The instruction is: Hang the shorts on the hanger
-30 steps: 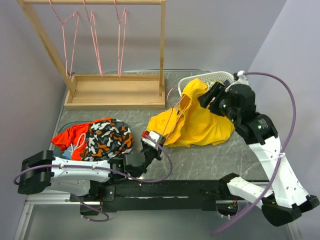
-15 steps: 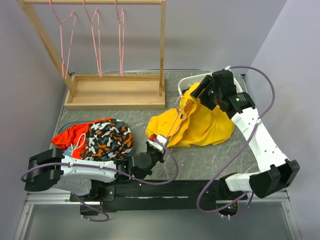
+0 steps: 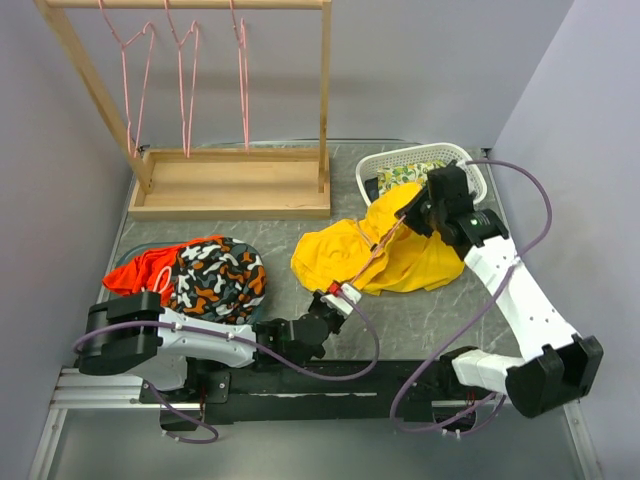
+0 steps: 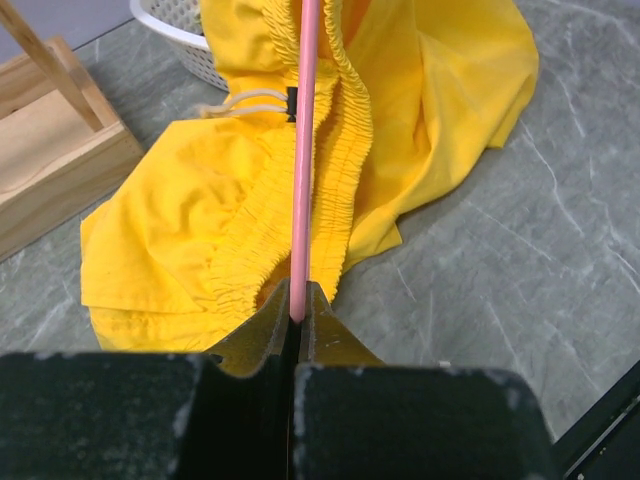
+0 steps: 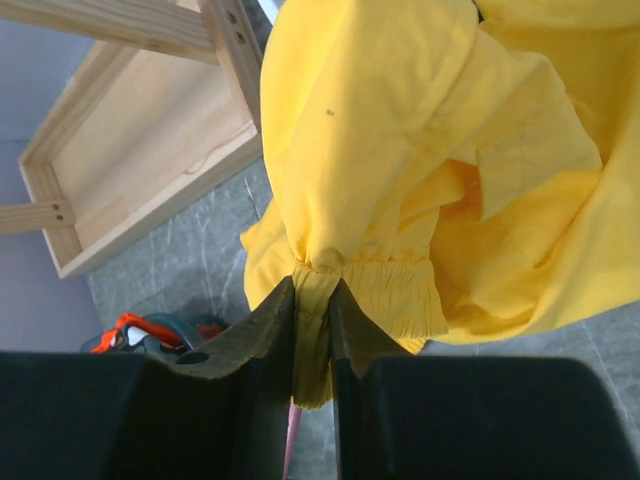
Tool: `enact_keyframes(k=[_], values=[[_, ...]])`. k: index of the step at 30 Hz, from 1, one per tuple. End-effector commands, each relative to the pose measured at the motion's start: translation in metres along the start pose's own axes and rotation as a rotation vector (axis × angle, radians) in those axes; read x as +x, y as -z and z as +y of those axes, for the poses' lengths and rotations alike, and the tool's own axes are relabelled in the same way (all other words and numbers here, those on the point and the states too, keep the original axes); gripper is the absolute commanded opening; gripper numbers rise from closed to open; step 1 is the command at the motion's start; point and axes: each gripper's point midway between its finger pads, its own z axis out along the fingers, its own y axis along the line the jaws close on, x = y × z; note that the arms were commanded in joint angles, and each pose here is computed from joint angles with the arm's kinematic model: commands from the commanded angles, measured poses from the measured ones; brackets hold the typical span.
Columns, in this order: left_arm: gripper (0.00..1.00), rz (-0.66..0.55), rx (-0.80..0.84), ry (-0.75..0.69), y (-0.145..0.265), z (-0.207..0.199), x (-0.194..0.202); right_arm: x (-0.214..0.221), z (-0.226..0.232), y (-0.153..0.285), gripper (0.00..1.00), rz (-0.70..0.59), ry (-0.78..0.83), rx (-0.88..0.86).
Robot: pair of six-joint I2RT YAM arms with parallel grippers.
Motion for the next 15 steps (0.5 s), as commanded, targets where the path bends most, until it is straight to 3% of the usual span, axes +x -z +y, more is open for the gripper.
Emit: enact_keyframes(k=[1,5,7,9,12,15], values=[[0.03,-0.121,-0.032,0.173,-0.011,-0.003,-0.055,0.014,-0.014,0.013,0.17,0.009,0.020,-0.026],[0.09,-0.102,-0.001,0.220,-0.014,-0.006,-0.053,0.023,-0.023,0.011,0.00,0.028,0.028,-0.021],[0.22,-0.082,0.019,0.241,-0.012,-0.008,-0.051,0.025,-0.025,0.010,0.00,0.026,0.032,-0.022],[0.45,-0.064,0.052,0.257,-0.009,-0.012,-0.049,0.023,-0.026,0.011,0.00,0.012,0.035,-0.030],[0.62,-0.028,0.106,0.301,0.004,-0.014,-0.046,0.020,-0.028,0.012,0.00,-0.003,0.026,-0.040],[0.69,0.017,0.164,0.356,0.022,-0.012,-0.041,0.018,-0.023,0.016,0.00,-0.019,0.036,-0.081]])
